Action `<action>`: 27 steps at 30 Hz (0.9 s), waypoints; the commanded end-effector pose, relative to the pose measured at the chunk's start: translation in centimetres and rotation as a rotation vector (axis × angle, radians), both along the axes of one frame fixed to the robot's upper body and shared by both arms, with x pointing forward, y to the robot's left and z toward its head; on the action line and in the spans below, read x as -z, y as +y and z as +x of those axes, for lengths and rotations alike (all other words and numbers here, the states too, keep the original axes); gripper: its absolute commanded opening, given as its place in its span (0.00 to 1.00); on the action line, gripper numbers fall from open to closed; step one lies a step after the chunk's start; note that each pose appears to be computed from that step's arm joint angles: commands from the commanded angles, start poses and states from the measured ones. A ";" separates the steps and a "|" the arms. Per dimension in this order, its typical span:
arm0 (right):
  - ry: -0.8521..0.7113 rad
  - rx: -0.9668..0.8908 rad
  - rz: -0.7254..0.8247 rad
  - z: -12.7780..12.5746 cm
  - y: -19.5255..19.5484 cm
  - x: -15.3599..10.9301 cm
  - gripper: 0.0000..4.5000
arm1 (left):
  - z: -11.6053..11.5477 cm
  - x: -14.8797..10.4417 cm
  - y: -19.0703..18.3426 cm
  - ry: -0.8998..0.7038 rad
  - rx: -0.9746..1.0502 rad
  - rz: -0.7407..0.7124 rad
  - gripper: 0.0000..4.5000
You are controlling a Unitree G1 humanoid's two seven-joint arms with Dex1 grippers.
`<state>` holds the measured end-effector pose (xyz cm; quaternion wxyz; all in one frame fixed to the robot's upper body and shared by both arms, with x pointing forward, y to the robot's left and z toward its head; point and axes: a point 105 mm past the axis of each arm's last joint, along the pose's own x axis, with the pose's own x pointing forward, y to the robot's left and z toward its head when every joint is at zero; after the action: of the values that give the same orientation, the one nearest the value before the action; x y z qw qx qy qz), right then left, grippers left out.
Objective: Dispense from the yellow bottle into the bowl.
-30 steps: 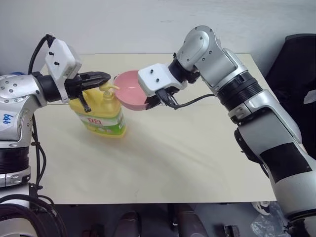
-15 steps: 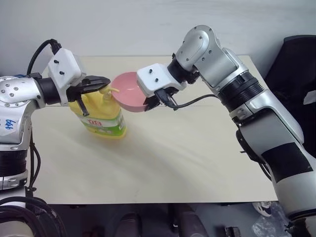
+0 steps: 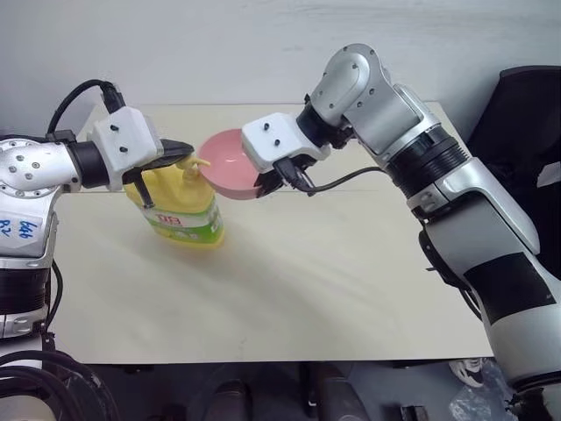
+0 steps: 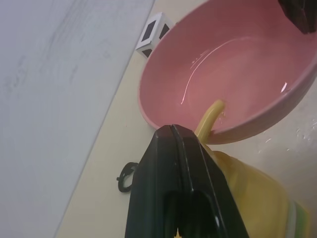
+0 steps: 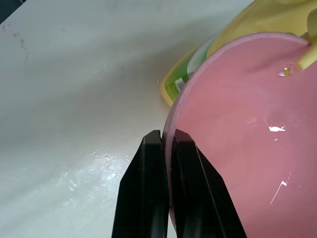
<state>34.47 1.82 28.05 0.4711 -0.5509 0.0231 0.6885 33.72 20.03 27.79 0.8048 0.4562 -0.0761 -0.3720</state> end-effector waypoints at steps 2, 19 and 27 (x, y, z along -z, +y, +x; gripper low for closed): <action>-0.025 -0.082 -0.017 -1.6 0.7 -1.9 0.00 | 0.6 8.4 1.1 0.289 -0.044 0.126 0.00; -0.007 -0.065 0.003 -1.3 -0.7 -1.5 0.00 | -1.0 -4.4 1.0 0.262 0.008 -0.460 0.25; 0.035 -0.035 0.019 -1.6 -3.9 1.1 0.00 | -8.8 -8.3 2.7 0.327 0.117 -0.510 0.80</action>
<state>34.17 -1.81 25.72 0.4856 -0.5294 0.0354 0.6947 27.18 22.99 34.84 0.8839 0.1650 -0.0447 -0.4352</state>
